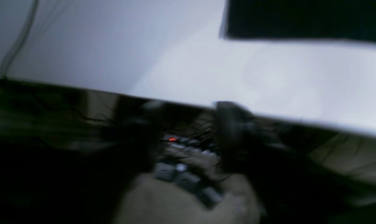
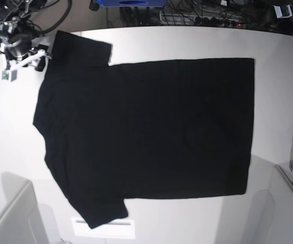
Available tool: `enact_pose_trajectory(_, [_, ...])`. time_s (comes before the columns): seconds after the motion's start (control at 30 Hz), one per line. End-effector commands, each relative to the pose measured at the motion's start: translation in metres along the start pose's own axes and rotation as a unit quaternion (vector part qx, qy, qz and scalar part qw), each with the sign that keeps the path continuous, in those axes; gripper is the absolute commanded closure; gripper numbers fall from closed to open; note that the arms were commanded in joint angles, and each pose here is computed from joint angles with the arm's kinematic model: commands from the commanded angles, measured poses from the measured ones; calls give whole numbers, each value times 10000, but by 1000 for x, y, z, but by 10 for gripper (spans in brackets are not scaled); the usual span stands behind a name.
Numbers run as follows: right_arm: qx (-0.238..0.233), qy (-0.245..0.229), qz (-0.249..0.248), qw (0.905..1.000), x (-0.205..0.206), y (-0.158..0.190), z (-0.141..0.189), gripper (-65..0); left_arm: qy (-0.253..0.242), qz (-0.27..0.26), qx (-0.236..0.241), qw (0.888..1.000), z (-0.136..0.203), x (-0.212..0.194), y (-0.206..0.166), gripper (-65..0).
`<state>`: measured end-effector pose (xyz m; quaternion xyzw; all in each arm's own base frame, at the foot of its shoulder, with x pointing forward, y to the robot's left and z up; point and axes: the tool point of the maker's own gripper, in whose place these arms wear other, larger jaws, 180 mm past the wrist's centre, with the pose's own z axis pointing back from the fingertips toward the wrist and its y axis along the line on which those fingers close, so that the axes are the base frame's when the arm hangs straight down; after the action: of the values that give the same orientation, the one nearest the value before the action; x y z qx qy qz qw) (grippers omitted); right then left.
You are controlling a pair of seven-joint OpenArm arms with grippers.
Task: Fold the T-shirt properly
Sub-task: 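Move both grippers down to the shirt's shoulder corners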
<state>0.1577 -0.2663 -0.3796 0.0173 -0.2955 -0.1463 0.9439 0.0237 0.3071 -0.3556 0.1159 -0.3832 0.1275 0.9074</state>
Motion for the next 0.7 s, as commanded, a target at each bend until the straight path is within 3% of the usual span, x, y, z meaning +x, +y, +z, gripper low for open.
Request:
enact_pose_trajectory(0.0, [39,-135,-28,9999,8,-3,3,-341,-5,206,74,9998,0,4,7,-372])
enact_pose_trajectory(0.07, [50,-11,-145,9999,4,-9,-1,-342,106,774,-16,9969,-9,8,8,-421])
enact_pose_trajectory(0.13, [147,137,-123,9997,-2,-9,-7,-344,179,1093,-308,9934,-20,20,1,-425])
enact_pose_trajectory(0.23, [331,318,-185,9988,-11,-7,-20,-344,485,1356,-382,9888,-33,29,2,-423])
enact_pose_trajectory(0.37, [455,571,-385,9966,-26,-11,-34,-344,713,1515,-322,9854,-44,40,9,-388])
enact_pose_trajectory(0.53, [633,811,-584,9930,-42,-5,-45,-345,390,1184,-694,9898,-42,57,5,-377])
enact_pose_trajectory(0.67, [839,946,-239,9917,-51,7,-45,-342,383,1179,-738,9895,-46,57,5,-385])
